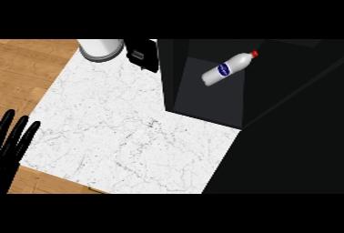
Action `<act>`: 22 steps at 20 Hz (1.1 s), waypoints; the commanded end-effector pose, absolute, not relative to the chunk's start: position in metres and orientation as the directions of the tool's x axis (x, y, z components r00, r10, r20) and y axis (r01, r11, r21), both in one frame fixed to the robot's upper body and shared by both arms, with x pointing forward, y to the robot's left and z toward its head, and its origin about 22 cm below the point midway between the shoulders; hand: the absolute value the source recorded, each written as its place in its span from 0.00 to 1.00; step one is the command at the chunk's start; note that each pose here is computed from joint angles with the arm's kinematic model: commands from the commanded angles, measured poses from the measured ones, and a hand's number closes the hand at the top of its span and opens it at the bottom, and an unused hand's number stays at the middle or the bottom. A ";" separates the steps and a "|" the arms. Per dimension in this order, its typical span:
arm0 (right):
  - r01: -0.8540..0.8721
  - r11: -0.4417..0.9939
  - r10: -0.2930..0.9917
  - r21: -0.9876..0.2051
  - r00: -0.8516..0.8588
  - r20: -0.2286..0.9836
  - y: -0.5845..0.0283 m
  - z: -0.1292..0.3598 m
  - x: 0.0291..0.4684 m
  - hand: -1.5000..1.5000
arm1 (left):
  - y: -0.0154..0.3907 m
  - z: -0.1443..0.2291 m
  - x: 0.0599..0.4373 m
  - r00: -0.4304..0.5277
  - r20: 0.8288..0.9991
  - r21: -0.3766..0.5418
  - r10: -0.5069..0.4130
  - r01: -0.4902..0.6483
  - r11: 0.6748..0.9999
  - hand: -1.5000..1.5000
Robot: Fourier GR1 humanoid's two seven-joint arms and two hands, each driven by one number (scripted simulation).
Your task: Pick up the bottled water, place it into the cabinet and close the cabinet
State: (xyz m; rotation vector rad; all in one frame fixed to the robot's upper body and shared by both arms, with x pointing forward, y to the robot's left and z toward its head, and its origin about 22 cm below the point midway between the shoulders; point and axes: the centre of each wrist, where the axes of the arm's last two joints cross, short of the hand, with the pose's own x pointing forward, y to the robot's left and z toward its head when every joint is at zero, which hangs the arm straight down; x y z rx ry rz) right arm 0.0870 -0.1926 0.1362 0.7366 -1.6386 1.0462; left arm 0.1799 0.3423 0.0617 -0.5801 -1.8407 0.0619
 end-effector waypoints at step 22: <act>-0.937 0.306 -0.080 -0.168 -0.201 0.976 -0.161 0.132 0.100 1.00 | 0.357 0.073 0.189 -0.252 0.875 -0.298 0.413 0.391 0.871 0.00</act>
